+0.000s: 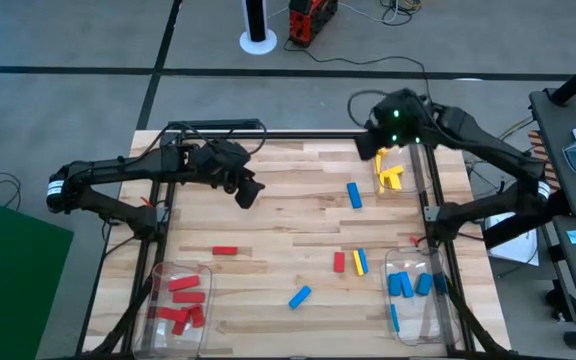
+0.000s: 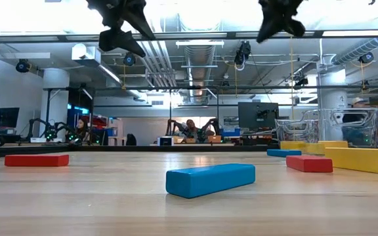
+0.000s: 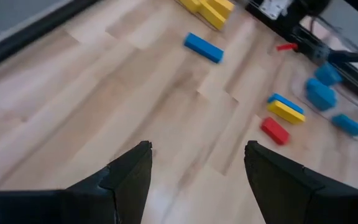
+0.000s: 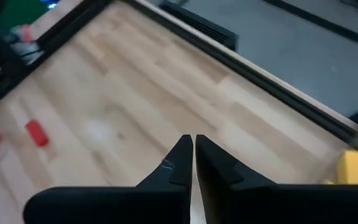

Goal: Sort blocks
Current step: Put the blue block into the bottom right transparent bin

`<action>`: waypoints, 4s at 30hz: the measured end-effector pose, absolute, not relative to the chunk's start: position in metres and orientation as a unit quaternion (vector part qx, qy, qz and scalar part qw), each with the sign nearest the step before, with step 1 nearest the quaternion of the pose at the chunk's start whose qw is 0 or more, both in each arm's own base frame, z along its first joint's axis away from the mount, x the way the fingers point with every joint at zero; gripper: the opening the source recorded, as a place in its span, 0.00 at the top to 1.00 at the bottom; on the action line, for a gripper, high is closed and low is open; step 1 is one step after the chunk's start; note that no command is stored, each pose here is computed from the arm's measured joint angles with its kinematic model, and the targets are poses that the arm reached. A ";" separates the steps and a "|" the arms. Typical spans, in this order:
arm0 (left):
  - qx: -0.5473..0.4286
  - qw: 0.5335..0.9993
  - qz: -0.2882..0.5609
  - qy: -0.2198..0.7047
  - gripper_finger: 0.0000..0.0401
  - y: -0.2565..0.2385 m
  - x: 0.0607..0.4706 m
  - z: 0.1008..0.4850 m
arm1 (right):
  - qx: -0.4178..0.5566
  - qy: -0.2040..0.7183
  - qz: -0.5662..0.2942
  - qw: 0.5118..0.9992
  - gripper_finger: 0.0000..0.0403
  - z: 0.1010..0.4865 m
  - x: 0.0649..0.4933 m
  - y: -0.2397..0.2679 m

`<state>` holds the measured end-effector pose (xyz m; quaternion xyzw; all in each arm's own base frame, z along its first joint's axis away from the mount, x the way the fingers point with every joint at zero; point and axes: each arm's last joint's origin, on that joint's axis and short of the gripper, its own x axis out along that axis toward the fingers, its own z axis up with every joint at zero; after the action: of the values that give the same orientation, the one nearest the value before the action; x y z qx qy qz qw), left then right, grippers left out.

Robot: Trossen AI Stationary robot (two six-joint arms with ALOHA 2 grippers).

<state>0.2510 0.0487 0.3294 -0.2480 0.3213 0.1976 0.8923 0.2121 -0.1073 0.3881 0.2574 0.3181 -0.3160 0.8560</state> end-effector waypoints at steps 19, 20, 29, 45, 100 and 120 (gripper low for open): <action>-0.308 0.875 0.124 0.351 0.42 0.037 0.251 0.327 | 0.179 0.377 -0.181 0.890 0.97 0.370 0.245 -0.006; -0.309 0.876 0.124 0.350 0.42 0.037 0.251 0.327 | 0.175 0.386 -0.175 0.889 0.97 0.368 0.244 -0.002; -0.313 0.874 0.140 0.344 0.42 0.038 0.251 0.328 | 0.194 0.457 -0.195 0.846 0.97 0.350 0.240 0.010; -0.309 0.877 0.150 0.335 0.42 0.039 0.252 0.329 | 0.253 0.531 -0.304 0.750 0.84 0.287 0.304 -0.019; -0.273 0.887 0.165 0.334 0.42 0.041 0.252 0.328 | 0.265 0.729 -0.350 0.526 0.25 0.143 0.332 -0.131; -0.269 0.887 0.176 0.332 0.42 0.041 0.251 0.328 | 0.306 0.711 -0.303 0.555 0.27 0.150 0.341 -0.124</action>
<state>0.2513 0.0414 0.3279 -0.2693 0.3321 0.1758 0.8867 0.3412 -0.1244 0.1495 0.3059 0.7115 -0.3028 0.5555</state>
